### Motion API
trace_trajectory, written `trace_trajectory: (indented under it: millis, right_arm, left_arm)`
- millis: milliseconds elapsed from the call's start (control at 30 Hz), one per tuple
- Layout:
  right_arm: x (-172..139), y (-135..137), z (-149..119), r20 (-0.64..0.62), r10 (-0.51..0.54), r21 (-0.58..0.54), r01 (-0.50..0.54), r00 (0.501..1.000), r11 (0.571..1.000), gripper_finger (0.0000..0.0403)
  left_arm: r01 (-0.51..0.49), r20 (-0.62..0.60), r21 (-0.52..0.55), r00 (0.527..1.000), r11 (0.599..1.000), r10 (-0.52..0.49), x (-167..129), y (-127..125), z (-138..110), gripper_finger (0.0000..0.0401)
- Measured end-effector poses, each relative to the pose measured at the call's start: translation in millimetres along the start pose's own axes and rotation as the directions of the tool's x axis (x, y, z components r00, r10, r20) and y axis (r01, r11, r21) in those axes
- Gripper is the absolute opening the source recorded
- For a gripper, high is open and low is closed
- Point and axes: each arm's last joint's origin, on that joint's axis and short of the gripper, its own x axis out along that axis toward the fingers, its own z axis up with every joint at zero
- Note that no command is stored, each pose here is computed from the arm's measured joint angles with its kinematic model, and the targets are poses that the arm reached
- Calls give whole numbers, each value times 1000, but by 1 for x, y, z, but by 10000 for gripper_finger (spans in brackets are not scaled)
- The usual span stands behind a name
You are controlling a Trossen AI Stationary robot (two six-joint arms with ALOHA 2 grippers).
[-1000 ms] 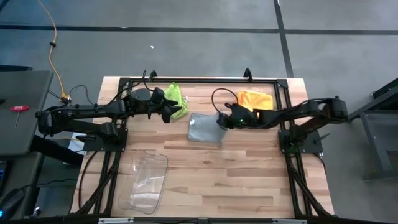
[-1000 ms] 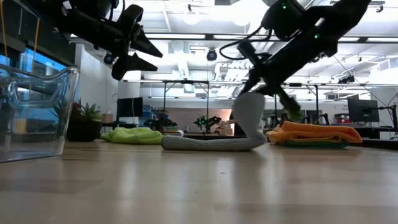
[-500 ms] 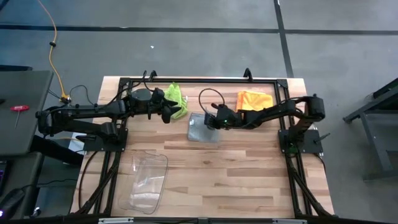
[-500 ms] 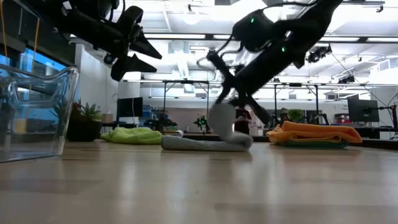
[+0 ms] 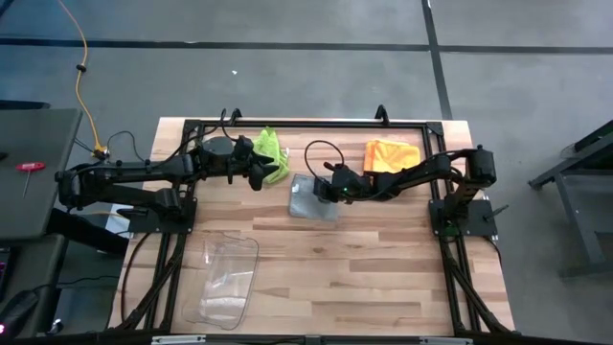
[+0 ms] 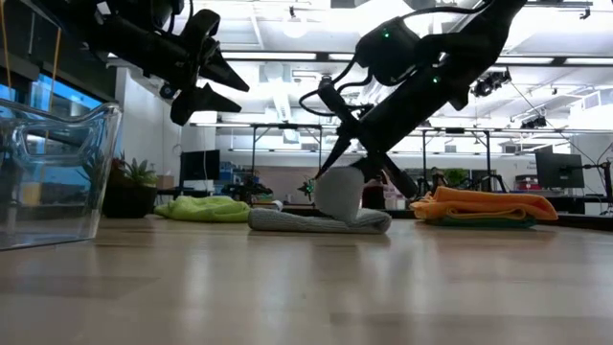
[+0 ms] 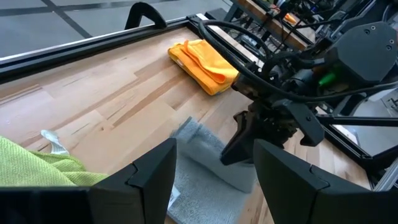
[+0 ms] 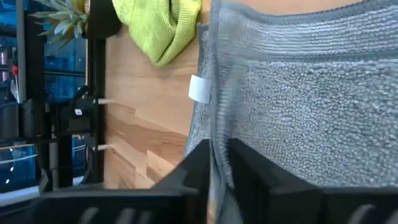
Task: Fold microfiber towels
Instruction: Fold the light blue towel
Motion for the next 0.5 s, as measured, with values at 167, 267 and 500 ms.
trace_trajectory:
  millis: [167, 267, 500]
  right_arm:
    - [0, 10, 3, 15, 102, 13, -102, 995, 995, 141]
    - [-1, 15, 5, 45, 151, 28, -152, 988, 988, 195]
    - [-5, 31, 14, 93, 325, -28, -324, 941, 946, 266]
  left_arm:
    - [0, 0, 0, 1000, 1000, 0, 0, 0, 0, 202]
    - [0, 0, 0, 1000, 1000, 0, 0, 0, 0, 202]
    - [0, 0, 0, 1000, 1000, 0, 0, 0, 0, 202]
